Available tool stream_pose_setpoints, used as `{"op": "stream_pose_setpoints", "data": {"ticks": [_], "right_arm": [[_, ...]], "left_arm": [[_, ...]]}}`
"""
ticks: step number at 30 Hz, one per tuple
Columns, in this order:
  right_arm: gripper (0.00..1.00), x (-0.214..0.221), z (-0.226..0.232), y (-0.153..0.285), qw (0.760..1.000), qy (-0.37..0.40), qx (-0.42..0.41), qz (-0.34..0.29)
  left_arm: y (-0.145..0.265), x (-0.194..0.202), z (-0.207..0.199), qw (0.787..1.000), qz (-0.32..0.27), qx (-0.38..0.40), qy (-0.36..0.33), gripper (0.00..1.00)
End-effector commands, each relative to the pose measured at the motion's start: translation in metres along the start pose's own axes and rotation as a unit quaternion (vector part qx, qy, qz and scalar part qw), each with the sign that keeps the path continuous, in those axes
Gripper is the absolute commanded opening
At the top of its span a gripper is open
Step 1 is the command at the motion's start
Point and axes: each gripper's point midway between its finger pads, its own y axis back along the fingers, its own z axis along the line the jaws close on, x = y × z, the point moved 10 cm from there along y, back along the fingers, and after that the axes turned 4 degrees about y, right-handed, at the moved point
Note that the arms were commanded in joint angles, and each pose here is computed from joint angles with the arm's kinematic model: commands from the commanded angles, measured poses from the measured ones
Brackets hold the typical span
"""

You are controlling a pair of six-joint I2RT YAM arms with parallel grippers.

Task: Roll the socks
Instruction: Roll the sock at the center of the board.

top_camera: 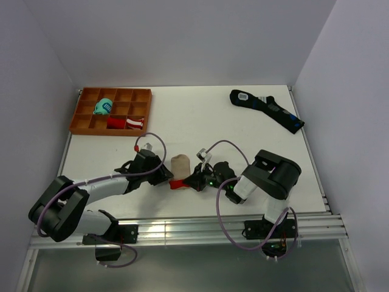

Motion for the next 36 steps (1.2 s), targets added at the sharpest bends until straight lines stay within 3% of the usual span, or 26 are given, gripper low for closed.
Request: {"op": "stream_pose_setpoints", "data": {"ticks": [1, 9, 18, 22, 25, 27, 36], "right_arm": [[0.0, 0.03, -0.011, 0.008, 0.996, -0.017, 0.033, 0.083], [0.0, 0.03, -0.01, 0.007, 0.996, -0.019, 0.026, 0.088], [0.0, 0.03, -0.009, 0.006, 0.995, -0.022, 0.022, 0.095], [0.0, 0.03, -0.01, 0.005, 0.995, -0.026, 0.024, 0.099], [0.0, 0.029, -0.01, 0.005, 0.994, -0.025, 0.027, 0.1], [0.0, 0.029, -0.01, 0.006, 0.994, -0.026, 0.031, 0.102], [0.0, 0.024, -0.012, 0.008, 0.991, -0.034, 0.053, 0.121]], "left_arm": [[-0.003, -0.011, -0.009, 0.998, -0.045, 0.028, -0.016, 0.41], [-0.016, -0.017, -0.016, 0.998, -0.041, 0.018, -0.048, 0.42], [-0.036, -0.023, -0.013, 0.996, -0.037, -0.051, -0.067, 0.41], [-0.039, -0.02, -0.007, 0.995, -0.033, -0.067, -0.064, 0.28], [-0.042, -0.018, -0.002, 0.995, -0.025, -0.074, -0.064, 0.09], [-0.043, -0.016, 0.0, 0.995, -0.021, -0.076, -0.062, 0.03], [-0.031, -0.016, 0.01, 0.994, -0.053, -0.092, -0.039, 0.0]]}}
